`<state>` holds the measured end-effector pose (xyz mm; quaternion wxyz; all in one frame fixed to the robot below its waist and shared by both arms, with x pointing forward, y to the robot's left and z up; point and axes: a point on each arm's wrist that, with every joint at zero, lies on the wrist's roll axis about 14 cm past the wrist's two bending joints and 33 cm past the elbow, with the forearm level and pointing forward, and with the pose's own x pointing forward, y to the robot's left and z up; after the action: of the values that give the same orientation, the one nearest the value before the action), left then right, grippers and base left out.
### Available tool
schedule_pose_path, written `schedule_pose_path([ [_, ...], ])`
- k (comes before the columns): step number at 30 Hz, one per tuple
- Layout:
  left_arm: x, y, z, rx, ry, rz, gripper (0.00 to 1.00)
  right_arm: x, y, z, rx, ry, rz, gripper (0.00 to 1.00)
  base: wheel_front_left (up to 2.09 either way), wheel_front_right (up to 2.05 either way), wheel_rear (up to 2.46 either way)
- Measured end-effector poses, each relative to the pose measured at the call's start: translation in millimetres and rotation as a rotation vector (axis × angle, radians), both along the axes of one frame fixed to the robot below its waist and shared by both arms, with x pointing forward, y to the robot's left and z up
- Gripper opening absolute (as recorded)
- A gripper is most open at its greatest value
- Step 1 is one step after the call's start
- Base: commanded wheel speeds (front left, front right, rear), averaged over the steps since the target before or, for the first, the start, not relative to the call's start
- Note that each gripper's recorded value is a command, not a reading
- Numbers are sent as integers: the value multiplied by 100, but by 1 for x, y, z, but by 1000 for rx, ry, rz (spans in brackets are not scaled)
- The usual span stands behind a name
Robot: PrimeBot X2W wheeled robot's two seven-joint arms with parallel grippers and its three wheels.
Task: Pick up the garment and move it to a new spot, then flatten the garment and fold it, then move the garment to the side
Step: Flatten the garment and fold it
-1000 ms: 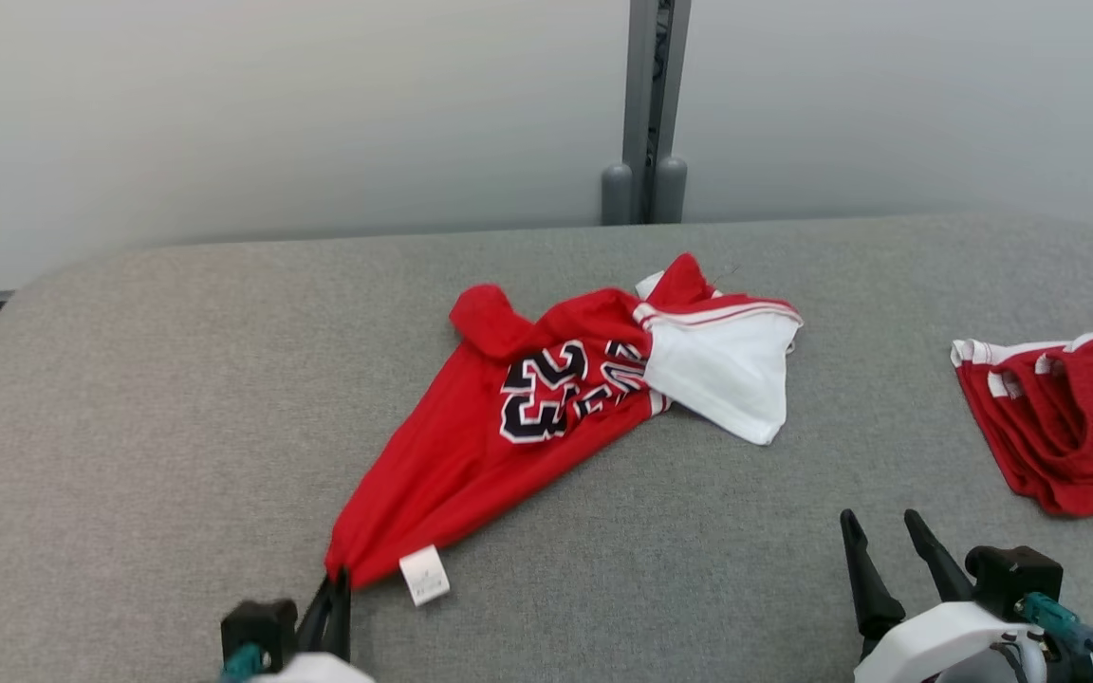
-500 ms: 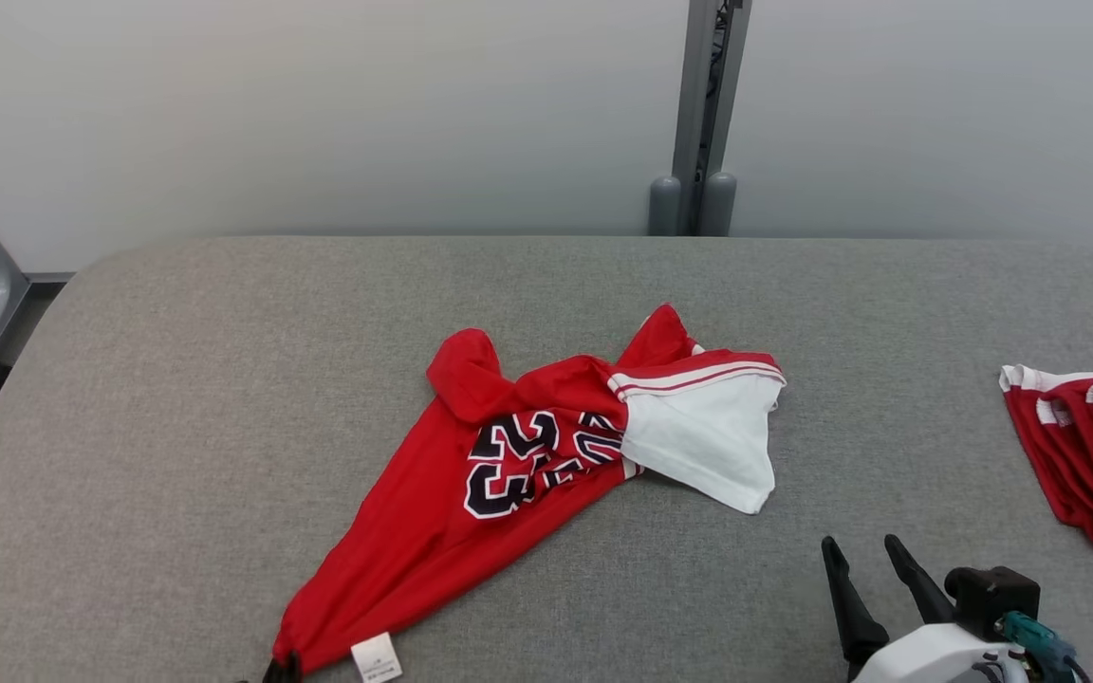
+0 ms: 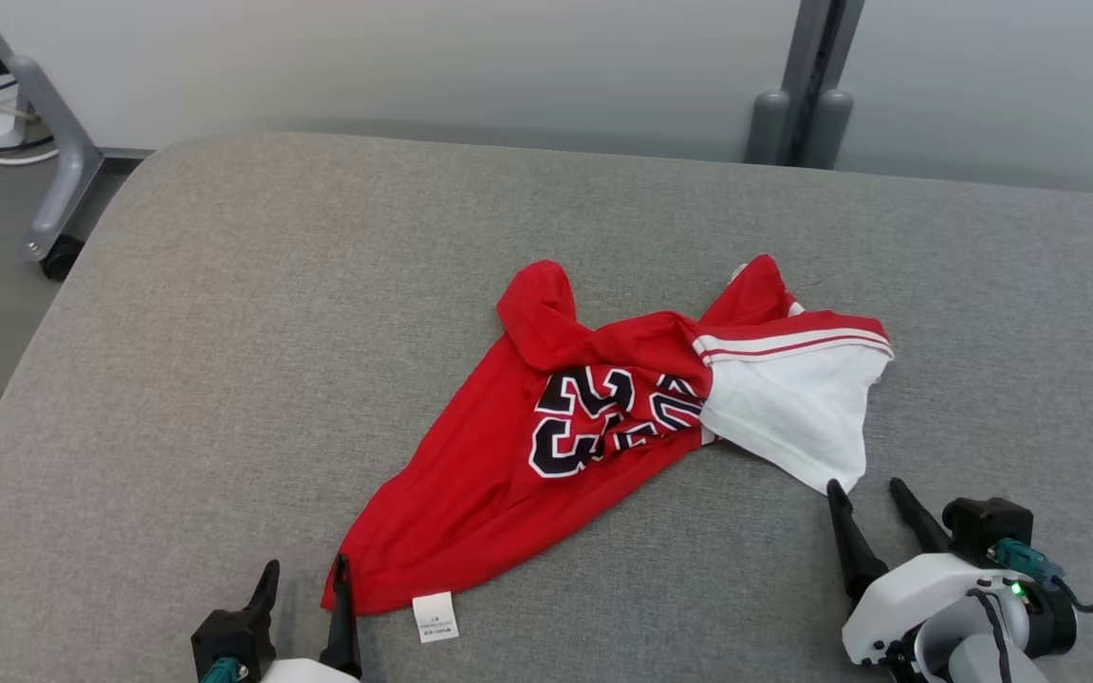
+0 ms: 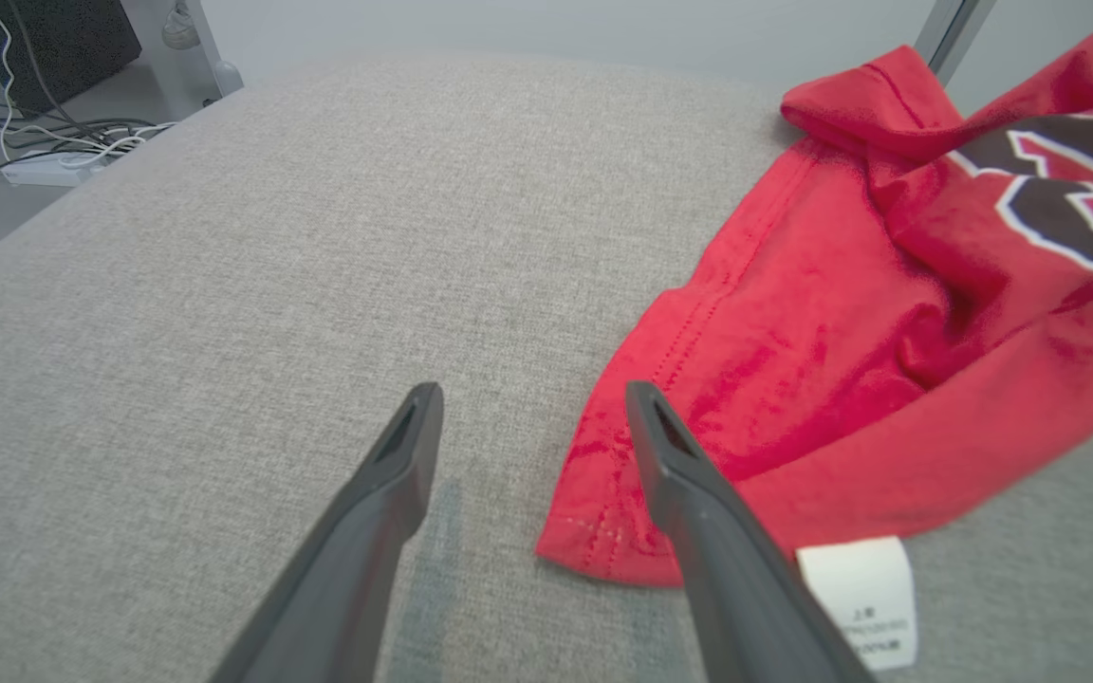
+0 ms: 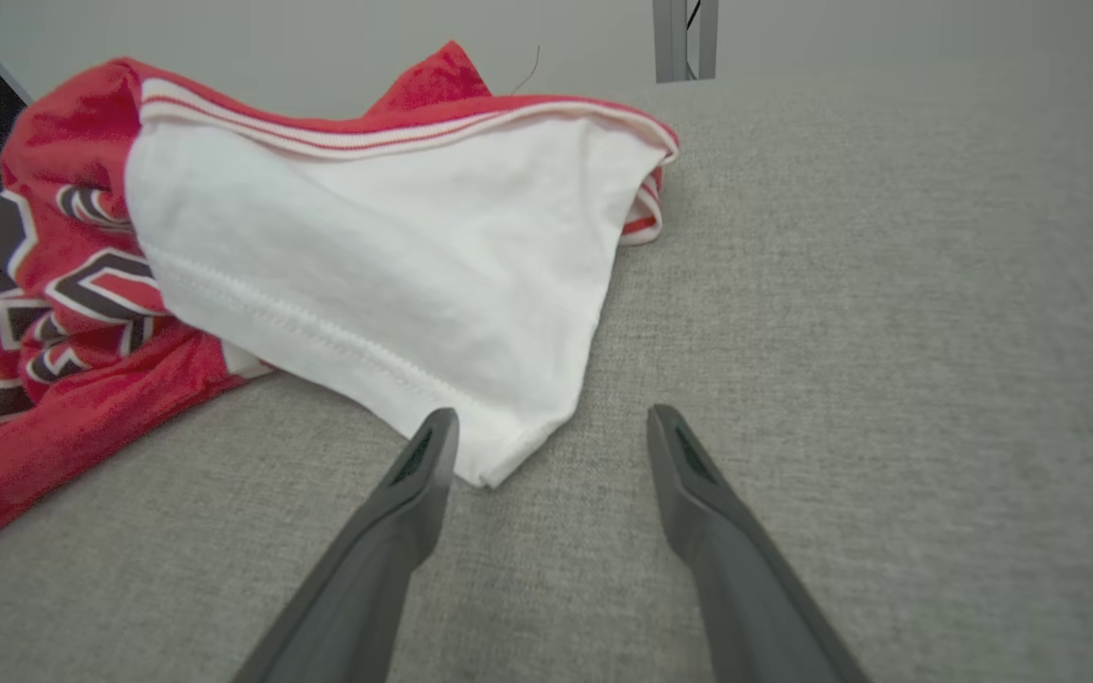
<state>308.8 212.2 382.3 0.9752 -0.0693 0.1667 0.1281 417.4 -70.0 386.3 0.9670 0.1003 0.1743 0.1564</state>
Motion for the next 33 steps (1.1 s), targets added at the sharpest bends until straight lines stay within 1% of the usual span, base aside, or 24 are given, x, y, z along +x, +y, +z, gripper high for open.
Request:
schedule_pose_path([
  [1,0,0,0,0,0,0,100,0,0,0,0,0,0,100,0,0,0],
  [2,-1,1,-1,0,3,5,100,-1,2,-7,-5,22,7,95,0,0,0],
  [3,-1,3,-1,0,4,11,100,-2,4,-12,-9,38,12,95,0,0,0],
  [4,-1,4,0,1,2,16,100,0,6,-13,-10,43,17,82,0,0,0],
  [6,2,6,2,5,-5,23,100,5,9,-14,-6,47,24,49,0,0,0],
  [7,4,7,3,5,-8,25,100,6,10,-15,-6,48,27,39,0,0,0],
  [8,4,7,4,3,-11,28,100,7,12,-15,-5,49,30,7,0,0,0],
  [9,5,8,4,4,-11,30,100,8,13,-14,-1,47,31,0,0,0,0],
  [12,7,7,6,4,-18,26,100,15,14,-5,15,18,26,0,0,0,0],
  [14,9,5,8,3,-27,21,100,30,12,18,44,-56,5,0,0,0,0],
  [17,12,2,11,1,-41,7,100,55,8,76,81,-235,-6,0,0,0,0],
  [21,14,-5,16,-5,-60,-15,100,65,5,157,121,-474,5,0,0,0,0],
  [24,13,-11,19,-12,-72,-35,100,61,4,216,146,-639,26,0,0,0,0],
  [27,9,-16,20,-20,-76,-47,100,49,5,262,158,-770,52,0,0,0,0],
  [30,9,-19,24,-23,-91,-55,100,37,10,296,174,-866,85,0,0,0,0],
  [33,2,-20,18,-32,-71,-52,100,29,20,325,189,-952,126,0,0,0,0],
])
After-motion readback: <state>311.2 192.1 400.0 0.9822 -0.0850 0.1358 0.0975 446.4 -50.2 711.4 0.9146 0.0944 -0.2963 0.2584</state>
